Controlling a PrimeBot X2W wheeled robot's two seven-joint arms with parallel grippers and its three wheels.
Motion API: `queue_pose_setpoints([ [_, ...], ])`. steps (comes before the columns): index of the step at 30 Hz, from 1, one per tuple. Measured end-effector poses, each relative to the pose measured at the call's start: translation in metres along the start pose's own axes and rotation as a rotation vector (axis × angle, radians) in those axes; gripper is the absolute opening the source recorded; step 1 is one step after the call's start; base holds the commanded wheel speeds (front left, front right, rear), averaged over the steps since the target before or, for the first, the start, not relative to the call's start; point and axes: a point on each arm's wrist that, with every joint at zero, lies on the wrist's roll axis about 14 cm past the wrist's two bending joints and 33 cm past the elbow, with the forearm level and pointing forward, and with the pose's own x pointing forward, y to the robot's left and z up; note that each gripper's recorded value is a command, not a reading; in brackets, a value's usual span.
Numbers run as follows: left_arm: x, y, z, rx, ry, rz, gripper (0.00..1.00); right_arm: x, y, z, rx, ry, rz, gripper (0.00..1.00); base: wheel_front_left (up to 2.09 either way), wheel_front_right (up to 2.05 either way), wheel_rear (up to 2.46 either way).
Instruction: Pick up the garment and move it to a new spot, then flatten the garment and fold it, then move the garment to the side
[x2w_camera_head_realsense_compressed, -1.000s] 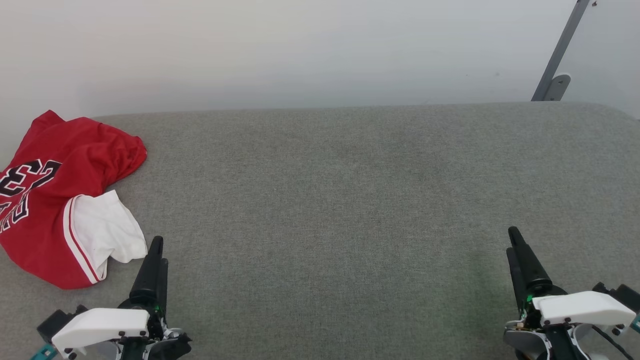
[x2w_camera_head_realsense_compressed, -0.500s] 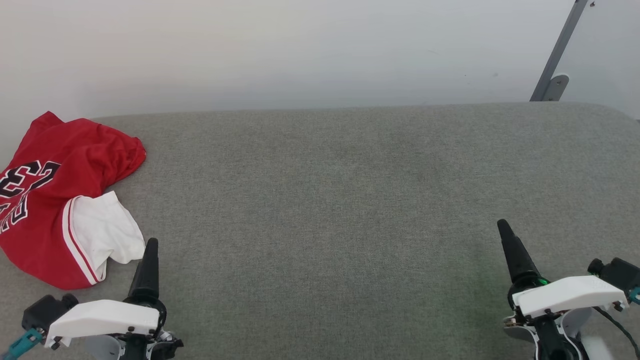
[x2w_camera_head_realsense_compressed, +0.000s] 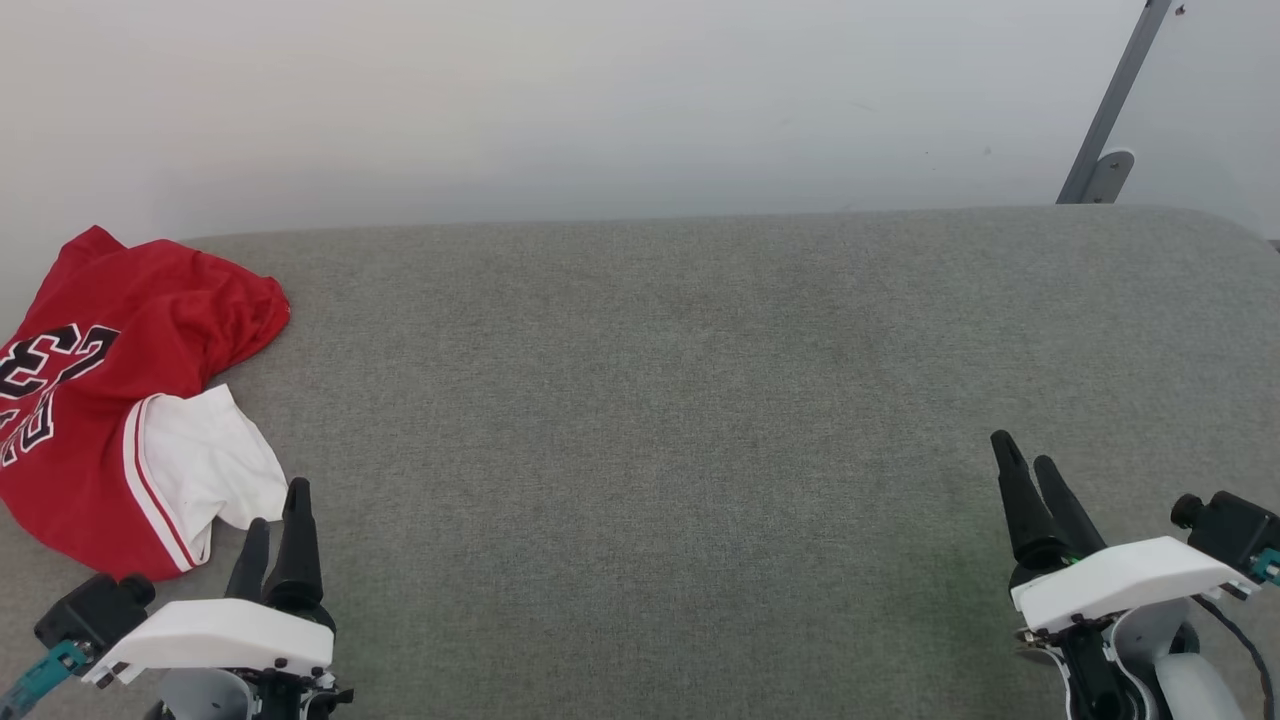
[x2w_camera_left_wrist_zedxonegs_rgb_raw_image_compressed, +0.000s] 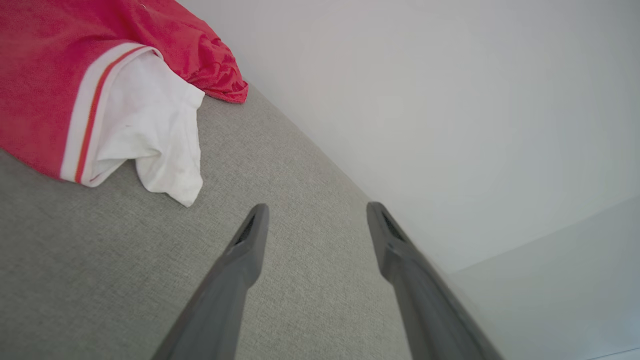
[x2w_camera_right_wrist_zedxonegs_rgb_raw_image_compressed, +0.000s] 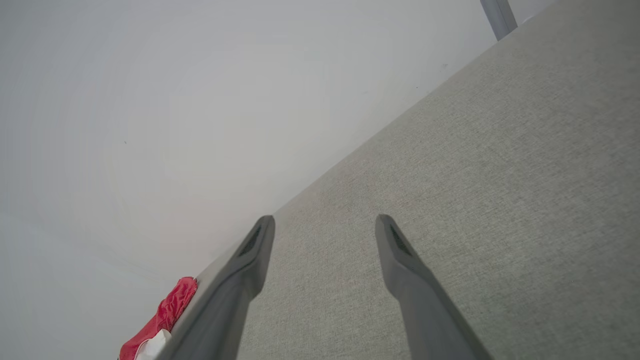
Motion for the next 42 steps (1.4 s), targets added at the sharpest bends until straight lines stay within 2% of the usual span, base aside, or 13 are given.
queue_pose_setpoints([
  [11, -0.001, -0.002, 0.007, 0.169, -0.039, -0.025, 1.00, 0.003, 0.004, 0.007, -0.136, -0.021, 0.016, 1.00, 0.00, 0.00, 0.00],
  [27, -0.004, -0.012, 0.010, 0.353, -0.086, -0.077, 1.00, 0.004, 0.011, 0.010, -0.318, -0.032, 0.047, 1.00, 0.00, 0.00, 0.00],
  [42, -0.007, -0.022, 0.010, 0.478, -0.116, -0.129, 1.00, 0.005, 0.015, 0.015, -0.450, -0.051, 0.069, 1.00, 0.00, 0.00, 0.00],
])
